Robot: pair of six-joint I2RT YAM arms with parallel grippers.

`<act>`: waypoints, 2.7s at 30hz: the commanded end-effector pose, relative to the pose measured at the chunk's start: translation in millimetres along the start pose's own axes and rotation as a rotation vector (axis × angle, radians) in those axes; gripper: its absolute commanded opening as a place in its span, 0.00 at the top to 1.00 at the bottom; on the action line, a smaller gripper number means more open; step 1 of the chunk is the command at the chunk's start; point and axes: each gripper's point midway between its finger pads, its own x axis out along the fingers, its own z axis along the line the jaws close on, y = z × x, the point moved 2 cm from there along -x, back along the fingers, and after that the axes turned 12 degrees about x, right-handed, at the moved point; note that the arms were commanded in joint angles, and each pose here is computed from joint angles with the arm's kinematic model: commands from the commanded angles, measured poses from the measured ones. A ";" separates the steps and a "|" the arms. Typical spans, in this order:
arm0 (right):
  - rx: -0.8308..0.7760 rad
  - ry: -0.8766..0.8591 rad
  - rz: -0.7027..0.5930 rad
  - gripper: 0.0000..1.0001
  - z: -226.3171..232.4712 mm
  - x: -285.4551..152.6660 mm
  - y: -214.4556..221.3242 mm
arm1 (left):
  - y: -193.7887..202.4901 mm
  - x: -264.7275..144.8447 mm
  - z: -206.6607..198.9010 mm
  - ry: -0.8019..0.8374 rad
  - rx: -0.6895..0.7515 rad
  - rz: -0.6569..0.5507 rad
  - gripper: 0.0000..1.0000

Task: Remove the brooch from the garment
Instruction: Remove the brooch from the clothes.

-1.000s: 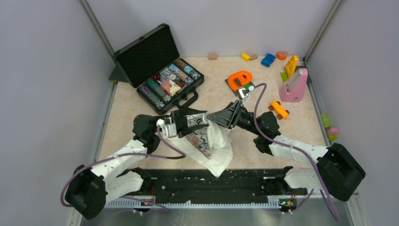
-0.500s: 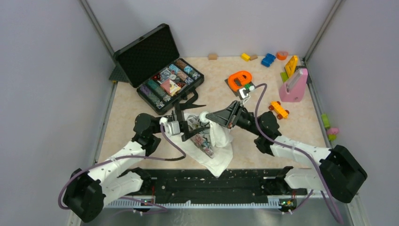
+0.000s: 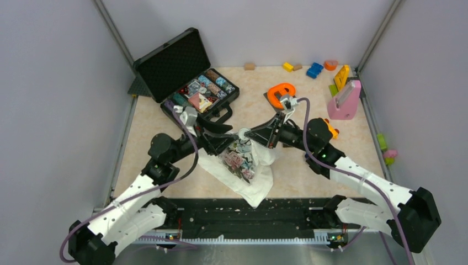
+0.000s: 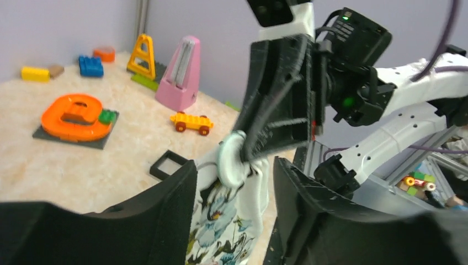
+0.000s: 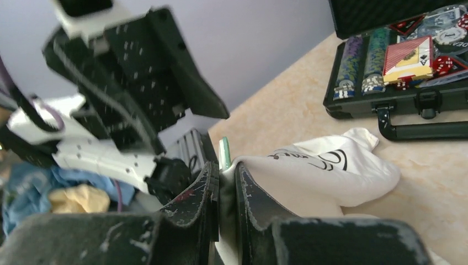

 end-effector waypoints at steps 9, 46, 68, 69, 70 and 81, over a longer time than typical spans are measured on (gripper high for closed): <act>-0.190 -0.175 0.177 1.00 26.7 2.8 9.7 | 0.0 17.6 -18.2 0.088 -0.450 0.124 0.58; -0.287 0.024 0.183 0.37 -29.1 -2.6 25.4 | 48.4 -20.3 19.0 -0.244 -0.316 0.643 1.00; -0.405 0.111 -0.039 0.36 -44.4 4.7 -9.3 | -62.5 -23.2 129.2 -0.930 0.719 0.552 1.00; -0.415 0.106 -0.054 0.36 -41.4 4.2 -13.2 | -71.0 -14.3 120.5 -0.850 0.738 0.459 1.00; -0.423 0.101 -0.069 0.36 -38.4 3.6 -16.6 | -79.7 -5.5 109.0 -0.768 0.738 0.363 1.00; -0.549 -0.004 0.047 0.28 -9.8 10.6 -21.3 | -93.6 38.3 -11.2 0.033 0.534 0.272 1.00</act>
